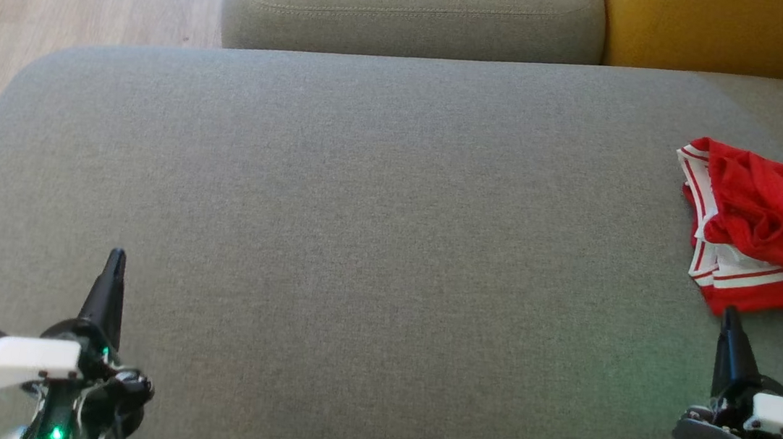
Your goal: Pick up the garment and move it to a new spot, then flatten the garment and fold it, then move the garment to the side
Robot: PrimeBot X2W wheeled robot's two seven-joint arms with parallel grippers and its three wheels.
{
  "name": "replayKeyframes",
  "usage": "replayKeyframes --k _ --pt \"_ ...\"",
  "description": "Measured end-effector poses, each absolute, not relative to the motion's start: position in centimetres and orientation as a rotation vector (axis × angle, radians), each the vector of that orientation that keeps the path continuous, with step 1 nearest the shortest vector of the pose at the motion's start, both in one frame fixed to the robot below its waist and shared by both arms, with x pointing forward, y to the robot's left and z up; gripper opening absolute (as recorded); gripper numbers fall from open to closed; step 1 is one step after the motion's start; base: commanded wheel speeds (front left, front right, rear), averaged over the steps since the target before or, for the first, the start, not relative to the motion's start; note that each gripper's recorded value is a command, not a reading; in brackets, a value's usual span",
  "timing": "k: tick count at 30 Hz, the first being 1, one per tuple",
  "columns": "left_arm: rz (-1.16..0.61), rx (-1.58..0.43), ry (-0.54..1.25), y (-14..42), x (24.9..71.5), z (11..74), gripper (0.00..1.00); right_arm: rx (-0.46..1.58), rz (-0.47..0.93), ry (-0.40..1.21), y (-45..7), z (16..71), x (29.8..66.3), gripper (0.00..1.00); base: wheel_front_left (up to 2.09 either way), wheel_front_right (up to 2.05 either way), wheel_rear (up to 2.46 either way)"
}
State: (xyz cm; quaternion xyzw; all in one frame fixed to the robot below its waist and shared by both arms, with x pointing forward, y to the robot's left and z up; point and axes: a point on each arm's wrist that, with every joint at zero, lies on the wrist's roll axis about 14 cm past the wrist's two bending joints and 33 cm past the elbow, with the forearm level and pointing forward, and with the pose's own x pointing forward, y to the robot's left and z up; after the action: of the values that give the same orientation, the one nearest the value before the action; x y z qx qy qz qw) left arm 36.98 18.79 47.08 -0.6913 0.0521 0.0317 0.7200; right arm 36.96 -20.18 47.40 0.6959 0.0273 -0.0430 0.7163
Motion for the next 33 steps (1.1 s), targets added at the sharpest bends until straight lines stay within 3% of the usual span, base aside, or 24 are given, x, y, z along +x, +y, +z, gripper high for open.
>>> replayKeyframes --k 33 --pt "0.056 -1.575 0.092 18.94 37.38 47.70 0.00 1.584 -0.087 0.042 -20.54 47.92 37.37 0.00 0.00 0.00 0.00"
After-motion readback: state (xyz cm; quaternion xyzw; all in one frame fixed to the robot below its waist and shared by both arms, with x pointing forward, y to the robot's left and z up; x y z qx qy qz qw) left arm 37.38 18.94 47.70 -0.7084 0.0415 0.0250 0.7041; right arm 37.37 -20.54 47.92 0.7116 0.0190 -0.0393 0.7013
